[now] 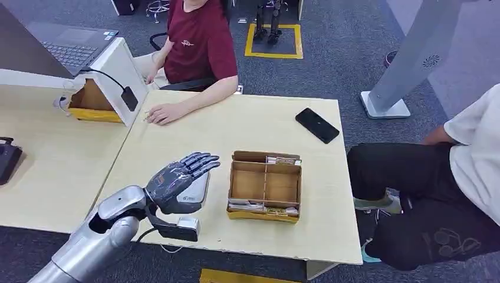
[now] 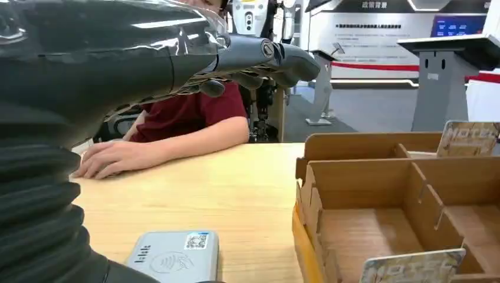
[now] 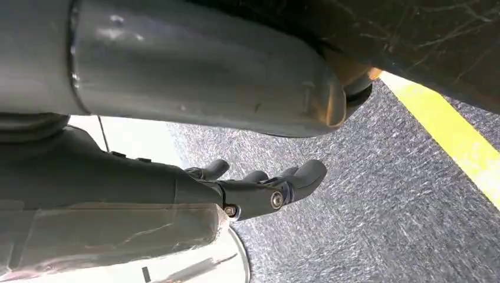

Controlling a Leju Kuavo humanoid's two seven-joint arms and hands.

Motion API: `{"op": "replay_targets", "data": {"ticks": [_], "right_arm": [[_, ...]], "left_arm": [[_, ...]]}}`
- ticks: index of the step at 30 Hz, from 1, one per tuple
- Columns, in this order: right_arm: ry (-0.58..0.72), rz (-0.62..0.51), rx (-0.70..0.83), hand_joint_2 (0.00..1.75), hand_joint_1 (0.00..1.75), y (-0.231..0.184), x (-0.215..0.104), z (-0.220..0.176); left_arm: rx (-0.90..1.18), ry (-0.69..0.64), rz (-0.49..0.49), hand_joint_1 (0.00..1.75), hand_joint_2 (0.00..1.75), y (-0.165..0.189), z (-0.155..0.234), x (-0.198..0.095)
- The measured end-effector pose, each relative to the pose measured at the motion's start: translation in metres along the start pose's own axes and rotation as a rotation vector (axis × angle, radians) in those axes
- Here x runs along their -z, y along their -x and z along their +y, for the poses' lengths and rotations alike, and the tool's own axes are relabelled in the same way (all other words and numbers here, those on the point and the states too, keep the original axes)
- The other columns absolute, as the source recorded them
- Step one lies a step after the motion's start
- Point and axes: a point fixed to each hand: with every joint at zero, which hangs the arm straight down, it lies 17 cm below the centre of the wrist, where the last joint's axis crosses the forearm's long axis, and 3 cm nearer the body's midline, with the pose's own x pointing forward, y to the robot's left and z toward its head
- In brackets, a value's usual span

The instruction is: Pass the card to the sensor for recognition and then transmit it.

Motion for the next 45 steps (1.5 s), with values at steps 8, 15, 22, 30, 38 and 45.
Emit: {"op": "replay_targets", "data": {"ticks": [8,15,22,30,38,45], "right_arm": [[0.000,0.000,0.000,0.00,0.00,0.000,0.000,0.000],[0.002,0.000,0.000,0.00,0.00,0.000,0.000,0.000],[0.002,0.000,0.000,0.00,0.00,0.000,0.000,-0.001],[0.002,0.000,0.000,0.00,0.00,0.000,0.000,-0.001],[0.002,0.000,0.000,0.00,0.00,0.000,0.000,-0.001],[0.002,0.000,0.000,0.00,0.00,0.000,0.000,-0.001]], "left_arm": [[0.002,0.036,-0.024,0.00,1.75,-0.014,-0.015,0.000],[0.020,0.073,-0.064,0.00,1.75,-0.035,-0.033,0.003],[0.046,0.072,-0.068,0.00,1.75,-0.047,-0.041,0.016],[0.079,0.064,-0.036,0.00,1.75,-0.049,-0.052,0.031],[0.090,0.062,-0.011,0.00,1.75,-0.048,-0.057,0.041],[0.087,0.077,-0.003,1.75,1.75,-0.046,-0.064,0.041]]}}
